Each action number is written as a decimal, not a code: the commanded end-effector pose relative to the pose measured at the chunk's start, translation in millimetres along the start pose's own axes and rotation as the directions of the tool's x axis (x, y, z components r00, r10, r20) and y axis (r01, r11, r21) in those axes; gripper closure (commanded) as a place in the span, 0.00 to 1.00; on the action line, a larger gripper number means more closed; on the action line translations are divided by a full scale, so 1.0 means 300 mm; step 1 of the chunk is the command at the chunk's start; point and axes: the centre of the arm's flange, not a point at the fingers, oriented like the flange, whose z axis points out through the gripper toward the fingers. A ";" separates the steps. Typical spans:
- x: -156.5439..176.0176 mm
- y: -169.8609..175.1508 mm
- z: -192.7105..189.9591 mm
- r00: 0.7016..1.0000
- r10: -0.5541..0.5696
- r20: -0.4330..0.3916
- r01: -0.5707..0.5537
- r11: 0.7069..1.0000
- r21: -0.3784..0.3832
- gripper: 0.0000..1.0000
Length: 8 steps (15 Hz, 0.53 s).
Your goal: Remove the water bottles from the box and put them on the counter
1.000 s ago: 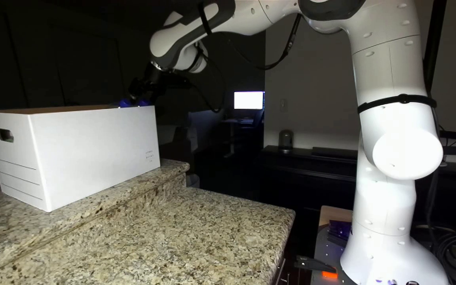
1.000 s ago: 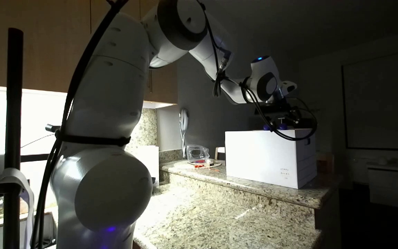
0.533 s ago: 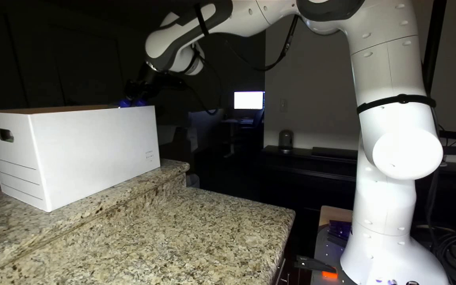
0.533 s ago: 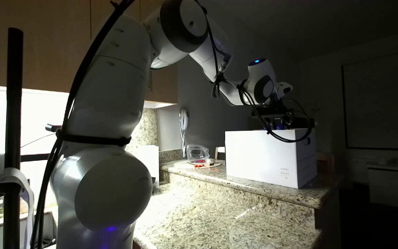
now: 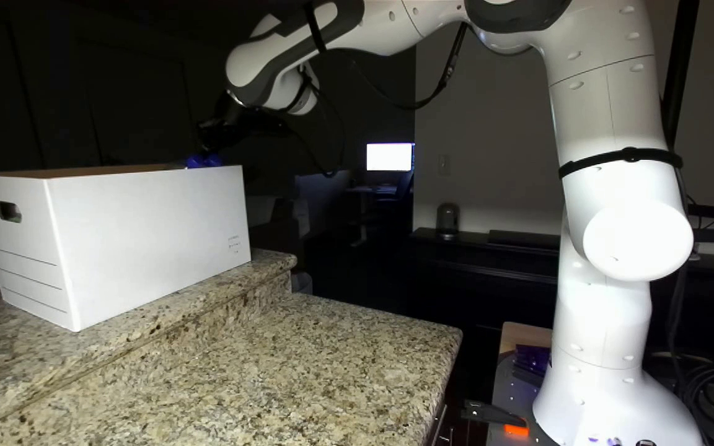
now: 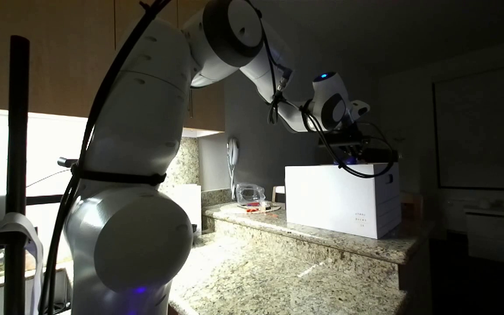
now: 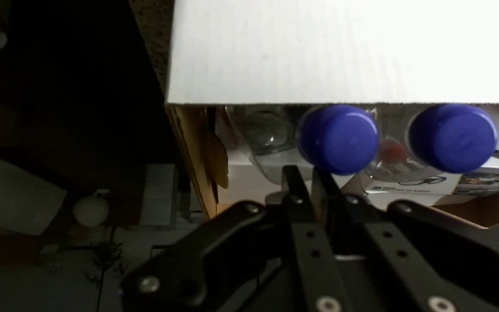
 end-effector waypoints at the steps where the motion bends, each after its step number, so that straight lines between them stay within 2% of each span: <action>1: -0.005 0.011 0.013 1.000 0.009 0.003 -0.009 1.000 0.016 0.97; 2: -0.007 0.010 0.016 1.000 0.009 0.010 -0.010 1.000 0.017 0.96; 3: -0.012 0.010 0.019 1.000 0.012 0.019 -0.012 1.000 0.016 0.72; 4: -0.014 0.010 0.021 1.000 0.013 0.022 -0.014 1.000 0.016 0.71; 8: -0.016 -0.002 0.023 0.999 0.012 0.042 -0.012 1.000 0.011 0.46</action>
